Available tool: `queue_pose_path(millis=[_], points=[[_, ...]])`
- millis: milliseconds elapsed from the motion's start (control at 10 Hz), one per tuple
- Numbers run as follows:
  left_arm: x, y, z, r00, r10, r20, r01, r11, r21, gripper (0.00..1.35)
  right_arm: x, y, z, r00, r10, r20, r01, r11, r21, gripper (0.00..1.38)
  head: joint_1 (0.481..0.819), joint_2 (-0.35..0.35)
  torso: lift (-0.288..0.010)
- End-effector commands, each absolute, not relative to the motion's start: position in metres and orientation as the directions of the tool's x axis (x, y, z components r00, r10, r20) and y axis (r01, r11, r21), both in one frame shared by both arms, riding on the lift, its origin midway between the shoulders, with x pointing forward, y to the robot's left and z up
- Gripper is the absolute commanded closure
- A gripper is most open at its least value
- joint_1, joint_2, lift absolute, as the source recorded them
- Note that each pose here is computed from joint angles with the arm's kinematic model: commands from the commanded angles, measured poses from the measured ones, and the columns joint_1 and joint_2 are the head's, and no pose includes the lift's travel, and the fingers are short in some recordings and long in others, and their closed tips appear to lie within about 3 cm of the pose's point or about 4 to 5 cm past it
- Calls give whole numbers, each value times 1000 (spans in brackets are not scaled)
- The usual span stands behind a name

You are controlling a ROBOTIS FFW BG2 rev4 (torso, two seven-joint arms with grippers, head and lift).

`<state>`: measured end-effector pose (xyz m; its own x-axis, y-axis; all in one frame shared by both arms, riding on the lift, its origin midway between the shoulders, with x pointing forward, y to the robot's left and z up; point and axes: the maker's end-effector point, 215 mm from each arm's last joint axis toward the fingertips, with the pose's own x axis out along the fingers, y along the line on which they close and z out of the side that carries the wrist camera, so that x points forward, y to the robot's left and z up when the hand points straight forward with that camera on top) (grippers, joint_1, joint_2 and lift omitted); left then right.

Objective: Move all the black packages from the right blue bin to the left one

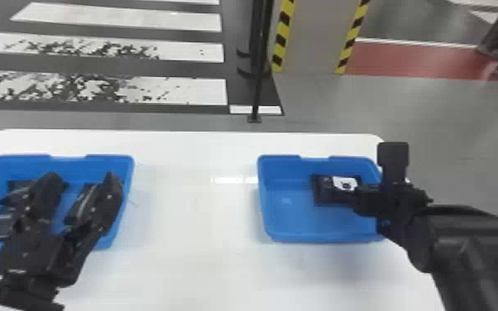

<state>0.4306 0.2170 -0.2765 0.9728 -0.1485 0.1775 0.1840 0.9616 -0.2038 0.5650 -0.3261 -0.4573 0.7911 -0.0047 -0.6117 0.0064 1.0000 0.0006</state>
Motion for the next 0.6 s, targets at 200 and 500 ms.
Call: queue_pose_path(millis=[200, 500], points=[[431, 219, -278, 974, -147, 173, 182, 962, -204, 223, 567, -323, -468, 766, 0, -643, 2, 1000, 2, 159, 695, -115, -140], [431, 218, -279, 974, -150, 169, 184, 961, -208, 223, 571, -333, -480, 744, -10, -669, 19, 1000, 6, 206, 695, -120, -140]])
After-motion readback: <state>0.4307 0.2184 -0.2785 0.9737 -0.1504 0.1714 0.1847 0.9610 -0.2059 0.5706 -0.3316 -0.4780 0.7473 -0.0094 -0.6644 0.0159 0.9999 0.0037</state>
